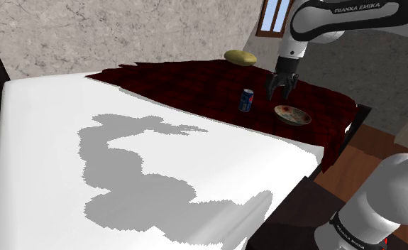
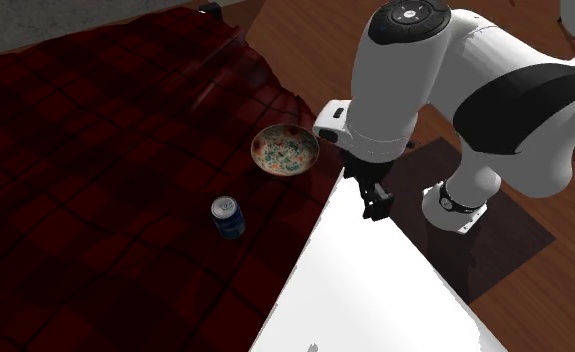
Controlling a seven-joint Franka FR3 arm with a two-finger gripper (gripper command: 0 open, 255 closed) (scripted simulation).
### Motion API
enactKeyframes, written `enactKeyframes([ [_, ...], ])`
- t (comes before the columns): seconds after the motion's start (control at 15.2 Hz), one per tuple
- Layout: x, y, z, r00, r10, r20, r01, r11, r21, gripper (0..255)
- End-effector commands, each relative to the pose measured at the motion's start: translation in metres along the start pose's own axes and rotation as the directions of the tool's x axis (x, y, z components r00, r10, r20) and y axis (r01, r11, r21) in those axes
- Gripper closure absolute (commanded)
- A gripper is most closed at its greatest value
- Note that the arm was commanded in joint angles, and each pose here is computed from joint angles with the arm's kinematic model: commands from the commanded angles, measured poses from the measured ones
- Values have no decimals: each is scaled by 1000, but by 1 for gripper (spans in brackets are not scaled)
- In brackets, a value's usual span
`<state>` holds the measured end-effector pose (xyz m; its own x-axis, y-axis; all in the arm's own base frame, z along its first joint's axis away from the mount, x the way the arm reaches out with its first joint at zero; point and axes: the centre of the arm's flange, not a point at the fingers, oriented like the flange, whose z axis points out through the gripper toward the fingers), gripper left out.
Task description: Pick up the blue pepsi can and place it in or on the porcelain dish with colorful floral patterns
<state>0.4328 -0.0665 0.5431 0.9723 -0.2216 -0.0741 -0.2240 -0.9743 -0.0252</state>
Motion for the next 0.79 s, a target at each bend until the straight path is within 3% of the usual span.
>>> enactKeyframes([
  [0.0,27,8,4,1000,6,2,-6,1000,-5,0],
  [0.73,165,50,25,999,42,12,-41,999,-25,0],
])
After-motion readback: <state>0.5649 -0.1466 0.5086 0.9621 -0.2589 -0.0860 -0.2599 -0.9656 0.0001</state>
